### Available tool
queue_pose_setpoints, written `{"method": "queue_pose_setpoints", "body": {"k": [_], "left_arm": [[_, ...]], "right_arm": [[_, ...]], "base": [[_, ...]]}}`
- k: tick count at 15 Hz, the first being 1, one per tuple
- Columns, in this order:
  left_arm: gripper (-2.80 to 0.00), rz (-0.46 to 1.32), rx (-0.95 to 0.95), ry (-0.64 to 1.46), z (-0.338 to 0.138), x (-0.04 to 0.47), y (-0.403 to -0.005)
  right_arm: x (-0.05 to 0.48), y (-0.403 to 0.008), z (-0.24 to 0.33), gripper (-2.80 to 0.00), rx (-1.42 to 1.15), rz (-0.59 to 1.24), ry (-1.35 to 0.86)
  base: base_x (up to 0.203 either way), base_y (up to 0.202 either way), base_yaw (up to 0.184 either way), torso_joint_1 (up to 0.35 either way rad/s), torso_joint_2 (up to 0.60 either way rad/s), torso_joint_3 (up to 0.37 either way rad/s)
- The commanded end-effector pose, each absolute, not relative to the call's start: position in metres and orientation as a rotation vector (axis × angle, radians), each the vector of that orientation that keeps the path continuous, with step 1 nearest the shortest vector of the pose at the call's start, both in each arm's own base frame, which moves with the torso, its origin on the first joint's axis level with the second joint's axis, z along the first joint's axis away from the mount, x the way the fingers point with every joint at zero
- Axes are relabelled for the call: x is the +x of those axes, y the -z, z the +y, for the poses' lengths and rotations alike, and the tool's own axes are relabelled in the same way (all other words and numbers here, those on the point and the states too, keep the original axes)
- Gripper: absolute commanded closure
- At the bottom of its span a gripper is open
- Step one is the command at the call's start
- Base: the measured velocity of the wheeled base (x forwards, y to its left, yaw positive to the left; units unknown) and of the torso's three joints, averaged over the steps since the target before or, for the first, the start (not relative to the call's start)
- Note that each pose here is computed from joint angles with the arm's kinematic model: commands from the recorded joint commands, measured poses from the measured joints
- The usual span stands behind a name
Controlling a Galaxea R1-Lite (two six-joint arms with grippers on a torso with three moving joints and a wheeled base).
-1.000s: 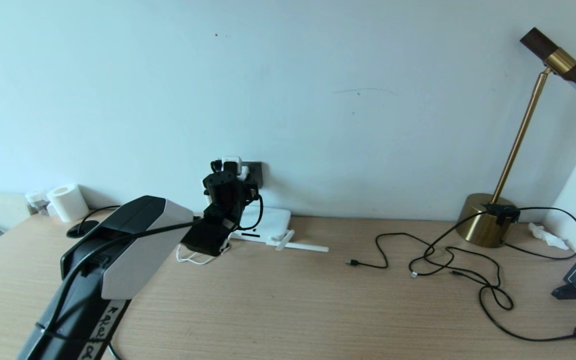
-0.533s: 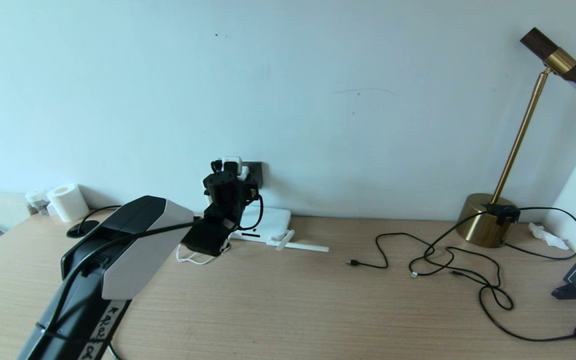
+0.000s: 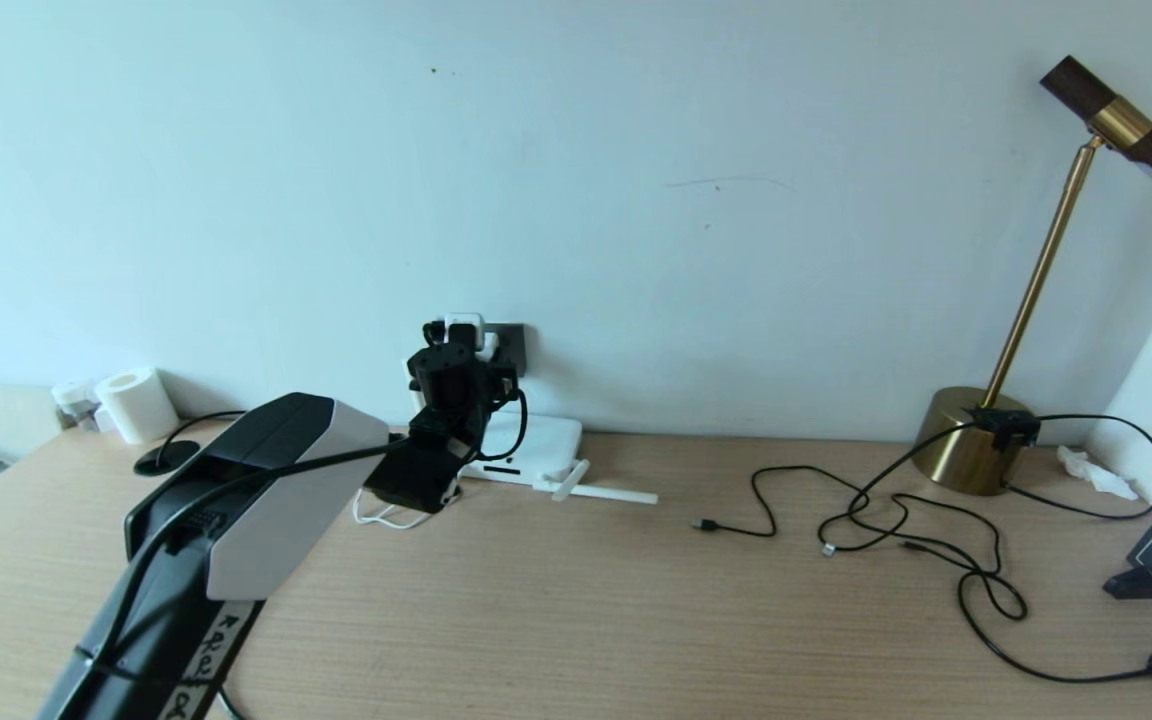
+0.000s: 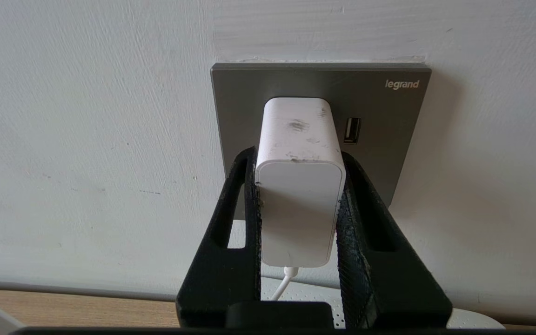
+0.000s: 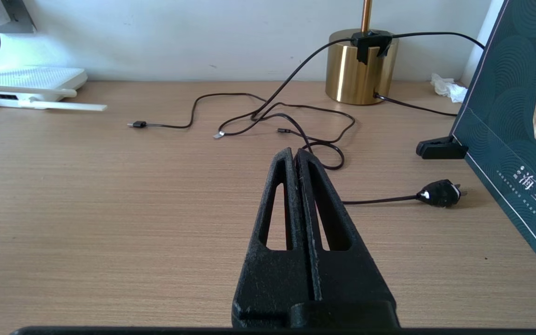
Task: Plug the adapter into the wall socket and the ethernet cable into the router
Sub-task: Plug plug into socket
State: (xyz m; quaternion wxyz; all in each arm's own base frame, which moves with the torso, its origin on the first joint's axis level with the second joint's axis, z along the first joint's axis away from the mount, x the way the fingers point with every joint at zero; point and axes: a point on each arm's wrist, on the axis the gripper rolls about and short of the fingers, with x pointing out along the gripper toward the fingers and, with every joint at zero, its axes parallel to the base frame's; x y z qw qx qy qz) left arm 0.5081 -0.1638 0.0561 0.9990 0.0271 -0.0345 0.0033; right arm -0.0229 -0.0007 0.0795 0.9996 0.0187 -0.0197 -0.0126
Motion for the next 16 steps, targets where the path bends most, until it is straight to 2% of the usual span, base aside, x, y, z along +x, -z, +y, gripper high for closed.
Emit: {"method": "queue_pose_setpoints", "body": {"k": [1, 4, 5, 6, 16], "left_arm": [[0.00, -0.071, 0.054, -0.009, -0.1637, 0.5085, -0.0542], [0.00, -0.071, 0.054, -0.009, -0.1637, 0.5083, -0.0546], [-0.67, -0.072, 0.053, -0.009, -0.1636, 0.5083, -0.0548], [-2.80, -0.074, 0.052, -0.009, -0.1636, 0.5082, -0.0549], [-2.80, -0.077, 0.051, -0.008, -0.1642, 0.5079, -0.0563]], "right_arm": [[-0.0220, -0.0766, -0.0008, 0.00, 0.037, -0.029, 0.027], [-0.0221, -0.0766, -0.0007, 0.00, 0.037, -0.030, 0.026], [-0.0220, -0.0766, -0.0007, 0.00, 0.037, -0.029, 0.027], [-0.0220, -0.0766, -0.0007, 0.00, 0.037, -0.028, 0.026], [-0.0221, -0.0766, -0.0007, 0.00, 0.037, -0.030, 0.026]], "base": [[0.000, 0.000, 0.000, 0.000, 0.00, 0.000], [0.000, 0.000, 0.000, 0.000, 0.00, 0.000], [0.000, 0.000, 0.000, 0.000, 0.00, 0.000], [0.000, 0.000, 0.000, 0.000, 0.00, 0.000], [0.000, 0.000, 0.000, 0.000, 0.00, 0.000]]}}
